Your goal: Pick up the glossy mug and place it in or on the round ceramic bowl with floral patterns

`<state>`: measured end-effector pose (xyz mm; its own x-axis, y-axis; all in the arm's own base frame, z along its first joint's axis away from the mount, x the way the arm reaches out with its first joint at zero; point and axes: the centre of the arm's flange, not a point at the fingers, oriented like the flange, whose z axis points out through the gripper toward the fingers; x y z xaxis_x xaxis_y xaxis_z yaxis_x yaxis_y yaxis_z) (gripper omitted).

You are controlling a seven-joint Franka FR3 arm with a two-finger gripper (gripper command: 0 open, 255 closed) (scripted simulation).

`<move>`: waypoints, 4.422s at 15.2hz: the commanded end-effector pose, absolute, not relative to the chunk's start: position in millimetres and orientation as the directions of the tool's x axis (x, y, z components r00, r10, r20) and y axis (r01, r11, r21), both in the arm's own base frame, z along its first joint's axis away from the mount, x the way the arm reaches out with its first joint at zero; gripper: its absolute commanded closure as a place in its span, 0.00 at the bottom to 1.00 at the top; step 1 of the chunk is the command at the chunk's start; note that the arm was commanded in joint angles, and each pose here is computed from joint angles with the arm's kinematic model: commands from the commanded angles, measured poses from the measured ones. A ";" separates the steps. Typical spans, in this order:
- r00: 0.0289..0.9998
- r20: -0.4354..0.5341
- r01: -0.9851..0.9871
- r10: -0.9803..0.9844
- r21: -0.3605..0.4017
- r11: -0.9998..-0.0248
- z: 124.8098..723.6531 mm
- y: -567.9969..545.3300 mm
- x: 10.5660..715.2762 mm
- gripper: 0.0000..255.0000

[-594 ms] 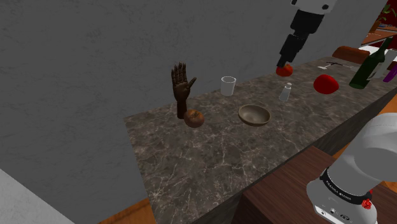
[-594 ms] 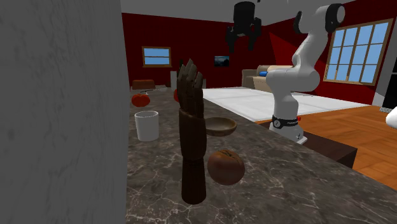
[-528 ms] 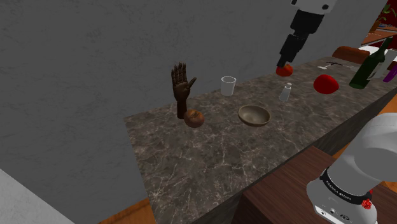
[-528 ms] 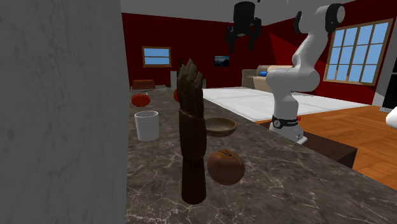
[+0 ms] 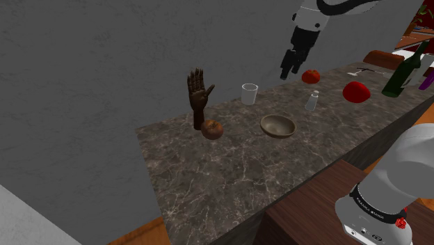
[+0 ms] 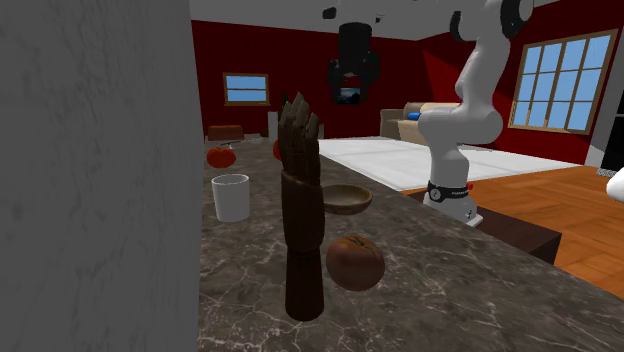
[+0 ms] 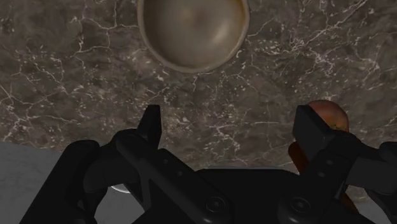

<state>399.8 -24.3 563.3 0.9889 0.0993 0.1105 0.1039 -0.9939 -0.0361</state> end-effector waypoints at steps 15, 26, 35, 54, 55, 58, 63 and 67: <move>0.993 0.089 0.076 0.078 0.024 -0.997 449.5 -60.6 574.4 0.00; 0.995 0.077 0.061 0.066 0.057 -0.996 377.2 -84.3 669.9 0.00; 0.995 0.077 0.061 0.066 0.057 -0.996 347.8 -85.9 672.3 0.00; 0.995 0.077 0.061 0.066 0.057 -0.996 374.3 -85.9 672.2 1.00; 0.995 0.077 0.061 0.066 0.057 -0.996 379.5 -85.9 672.3 1.00; 0.995 0.077 0.061 0.066 0.057 -0.996 395.4 -85.9 672.3 1.00; 0.995 0.077 0.061 0.066 0.057 -0.996 421.8 -85.9 672.3 1.00; 0.995 0.077 0.061 0.066 0.057 -0.996 442.9 -85.9 672.3 1.00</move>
<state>673.9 -85.7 437.9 0.9949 0.0656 0.0771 0.0613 -0.9965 0.0570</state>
